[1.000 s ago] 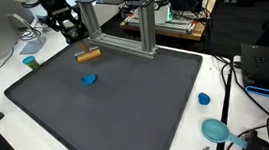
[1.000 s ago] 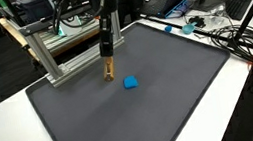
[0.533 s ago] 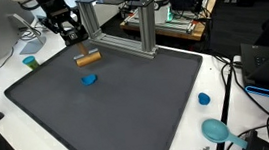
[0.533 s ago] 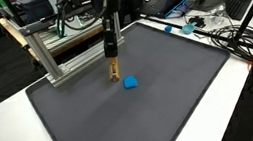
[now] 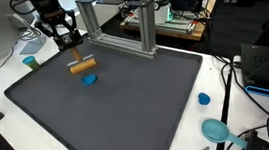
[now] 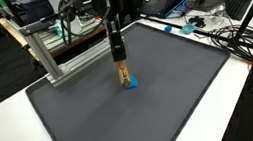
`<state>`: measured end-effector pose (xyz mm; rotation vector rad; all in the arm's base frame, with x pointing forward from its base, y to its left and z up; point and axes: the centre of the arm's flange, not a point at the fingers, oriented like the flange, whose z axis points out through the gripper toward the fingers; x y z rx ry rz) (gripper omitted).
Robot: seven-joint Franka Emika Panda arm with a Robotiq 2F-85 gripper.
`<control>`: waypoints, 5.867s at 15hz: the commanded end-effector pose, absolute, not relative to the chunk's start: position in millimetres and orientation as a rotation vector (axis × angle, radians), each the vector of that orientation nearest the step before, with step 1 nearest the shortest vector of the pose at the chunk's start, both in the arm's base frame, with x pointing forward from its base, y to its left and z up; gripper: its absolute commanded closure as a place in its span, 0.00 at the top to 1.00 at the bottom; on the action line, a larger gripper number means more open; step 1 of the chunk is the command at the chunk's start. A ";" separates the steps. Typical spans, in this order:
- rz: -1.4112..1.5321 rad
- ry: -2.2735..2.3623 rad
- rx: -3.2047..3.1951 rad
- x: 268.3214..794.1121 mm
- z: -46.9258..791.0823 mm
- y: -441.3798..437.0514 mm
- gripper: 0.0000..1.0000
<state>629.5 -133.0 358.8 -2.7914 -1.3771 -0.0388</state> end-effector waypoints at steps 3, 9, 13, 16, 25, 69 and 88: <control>-0.165 -1.308 -2.822 616.0 354.9 -125.1 0.22; -0.135 -1.320 -2.856 617.1 346.0 -119.8 0.22; -0.109 -1.302 -2.862 620.4 337.5 -114.1 0.22; -0.110 -1.289 -2.874 624.9 338.1 -113.4 0.22; -0.047 -1.279 -2.864 627.3 315.5 -116.4 0.47; -0.342 -1.151 -2.810 619.9 320.9 -109.8 0.22; -0.099 -1.071 -2.967 617.5 282.6 -119.8 0.22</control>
